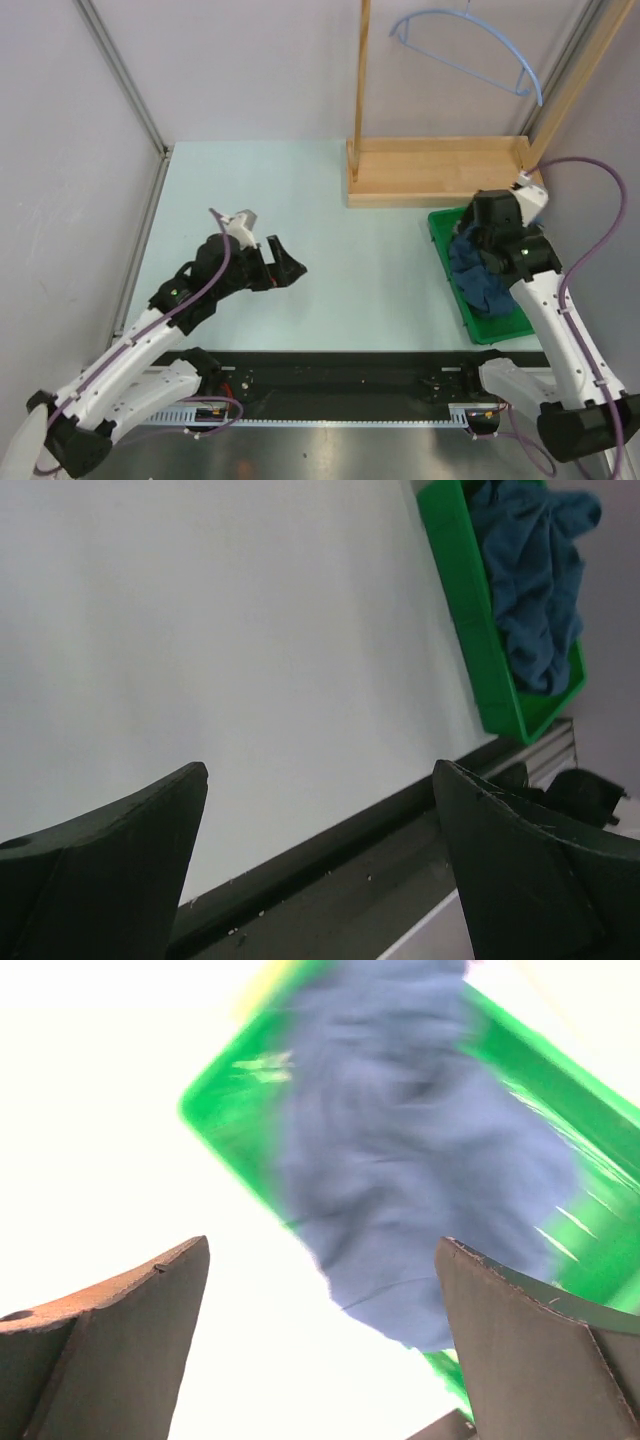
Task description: Remove the t-shirt from the hanger
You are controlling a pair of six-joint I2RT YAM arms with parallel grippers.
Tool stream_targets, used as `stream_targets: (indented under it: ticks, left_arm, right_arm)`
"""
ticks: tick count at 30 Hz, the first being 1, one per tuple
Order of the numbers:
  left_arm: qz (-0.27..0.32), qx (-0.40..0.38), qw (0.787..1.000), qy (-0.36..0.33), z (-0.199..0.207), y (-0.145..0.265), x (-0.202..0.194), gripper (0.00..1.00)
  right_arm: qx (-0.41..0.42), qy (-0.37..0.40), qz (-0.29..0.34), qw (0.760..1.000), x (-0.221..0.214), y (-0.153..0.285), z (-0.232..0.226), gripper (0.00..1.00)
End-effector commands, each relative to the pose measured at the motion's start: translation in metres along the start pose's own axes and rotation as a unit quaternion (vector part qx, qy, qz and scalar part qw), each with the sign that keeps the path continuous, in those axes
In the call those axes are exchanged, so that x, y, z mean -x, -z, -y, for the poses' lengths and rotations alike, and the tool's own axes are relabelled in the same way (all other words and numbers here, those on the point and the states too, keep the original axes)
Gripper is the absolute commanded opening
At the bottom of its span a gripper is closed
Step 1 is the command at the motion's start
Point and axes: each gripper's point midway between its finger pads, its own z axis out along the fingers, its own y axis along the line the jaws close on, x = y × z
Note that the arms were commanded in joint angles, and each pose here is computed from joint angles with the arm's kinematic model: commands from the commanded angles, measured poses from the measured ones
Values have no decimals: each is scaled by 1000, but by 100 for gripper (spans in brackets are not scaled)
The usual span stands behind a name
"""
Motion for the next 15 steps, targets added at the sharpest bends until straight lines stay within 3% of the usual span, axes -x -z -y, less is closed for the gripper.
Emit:
stream_targets:
  ticks: [1,4,5,8,12,13,15]
  left_arm:
    - [-43,-81,994,-65,45,-11,-22,100]
    - [-48,-103,989,-96,63,-12,-34,100]
    - [-41,-100,989,-105,63,-13,-34,100]
    - [-18,-127,986,-105,65,-4,-38,100]
    - [45,-196,976,-81,64,14,-39,100]
    - [37,-194,978,-71,50,8,-55,100]
    - [72,-238,967,-51,53,23,-52,100]
  right_arm:
    - [150,124,12,981,-21,46,-82,100]
    - [249,169,4,954,-67,73,-129,100]
    - [310,198,-3,930,-94,98,-148,100]
    - [461,172,8,871,-136,150,-186,100]
    - [549,78,-14,832,-168,175,-181,100]
    - [571,40,-22,820,-164,183,-177,100]
    - [582,-12,-40,812,-185,170,-165,100]
